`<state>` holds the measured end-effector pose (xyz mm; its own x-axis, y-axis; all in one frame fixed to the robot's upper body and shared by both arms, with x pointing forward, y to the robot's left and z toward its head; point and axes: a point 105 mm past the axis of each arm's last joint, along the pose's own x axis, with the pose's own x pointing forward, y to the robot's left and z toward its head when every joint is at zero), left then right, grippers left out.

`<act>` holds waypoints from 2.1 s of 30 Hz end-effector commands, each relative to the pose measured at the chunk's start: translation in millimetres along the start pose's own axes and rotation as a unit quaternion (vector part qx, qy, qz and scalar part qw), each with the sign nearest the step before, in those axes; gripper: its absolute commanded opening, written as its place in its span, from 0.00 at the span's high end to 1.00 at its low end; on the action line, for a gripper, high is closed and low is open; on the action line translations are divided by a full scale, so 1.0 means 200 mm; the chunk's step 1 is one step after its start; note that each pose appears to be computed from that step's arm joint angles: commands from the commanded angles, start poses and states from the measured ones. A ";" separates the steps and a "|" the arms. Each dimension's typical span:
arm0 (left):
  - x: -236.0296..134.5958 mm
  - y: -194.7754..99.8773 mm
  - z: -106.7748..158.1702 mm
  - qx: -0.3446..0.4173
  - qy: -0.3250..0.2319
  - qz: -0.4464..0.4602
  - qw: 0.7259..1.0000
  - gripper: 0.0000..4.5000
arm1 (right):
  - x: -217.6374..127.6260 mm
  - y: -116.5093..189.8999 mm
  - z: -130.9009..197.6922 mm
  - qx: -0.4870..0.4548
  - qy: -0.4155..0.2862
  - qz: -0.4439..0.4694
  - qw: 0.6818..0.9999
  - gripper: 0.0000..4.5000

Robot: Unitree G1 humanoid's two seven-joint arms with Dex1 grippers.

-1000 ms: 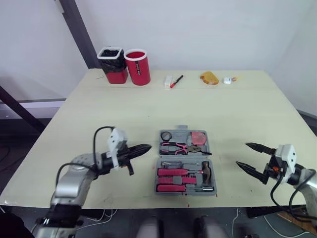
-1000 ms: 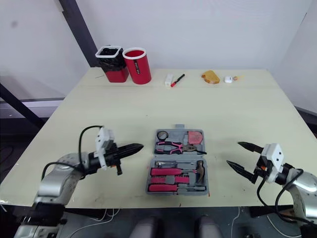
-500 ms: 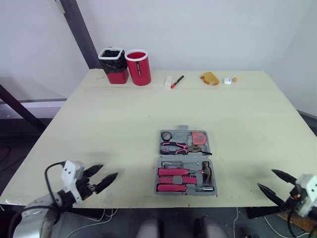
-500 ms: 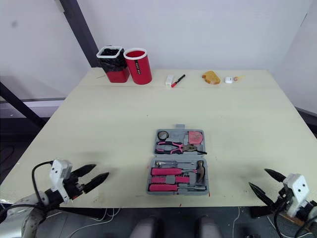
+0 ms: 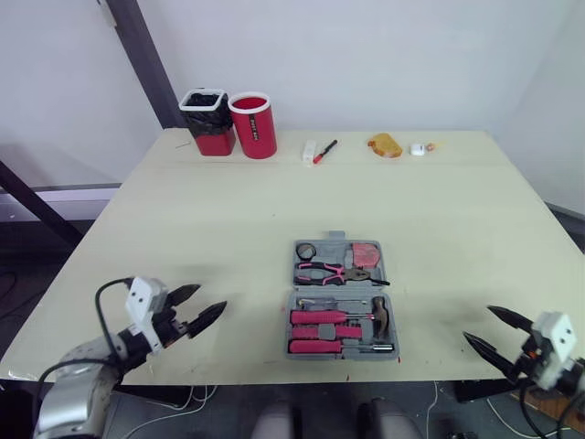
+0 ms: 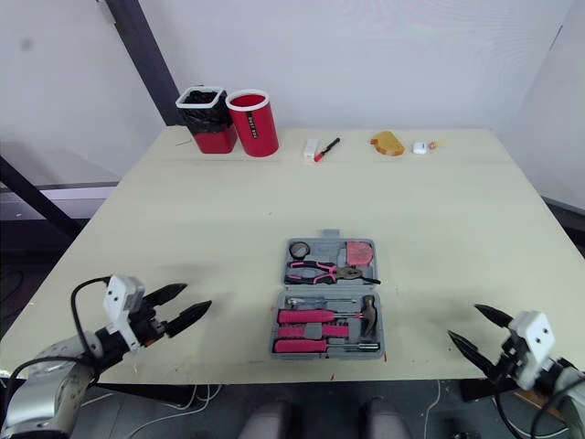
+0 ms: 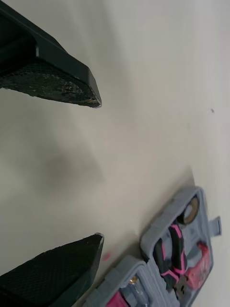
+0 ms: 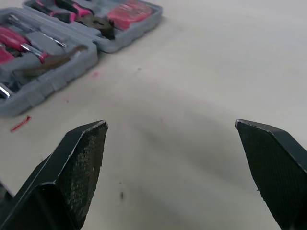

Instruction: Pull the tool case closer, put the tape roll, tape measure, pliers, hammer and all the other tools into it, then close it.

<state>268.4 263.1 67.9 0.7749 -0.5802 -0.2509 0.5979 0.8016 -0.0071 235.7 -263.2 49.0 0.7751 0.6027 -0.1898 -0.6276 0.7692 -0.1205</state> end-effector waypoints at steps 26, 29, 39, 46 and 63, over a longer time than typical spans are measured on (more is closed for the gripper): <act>0.57 -0.22 -0.03 0.095 0.133 -0.253 0.954 1.00 | 0.68 0.17 0.09 -0.083 0.101 0.221 0.966 0.99; 0.59 -0.23 -0.03 0.097 0.133 -0.257 0.952 1.00 | 0.70 0.18 0.10 -0.090 0.094 0.219 0.967 0.99; 0.59 -0.24 -0.05 0.101 0.140 -0.265 0.949 1.00 | 0.72 0.18 0.10 -0.099 0.092 0.220 0.966 0.99; 0.61 -0.27 -0.05 0.103 0.144 -0.278 0.944 1.00 | 0.73 0.18 0.10 -0.102 0.094 0.223 0.965 0.99; 0.64 -0.35 -0.05 0.088 0.142 -0.312 0.935 1.00 | 0.73 0.18 0.12 -0.102 0.088 0.225 0.965 0.99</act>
<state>331.1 146.5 32.4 0.2597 -0.8324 -0.4895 0.9427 0.3285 -0.0585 322.6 -145.8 29.8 0.4013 0.7954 -0.4542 -0.9142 0.3785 -0.1449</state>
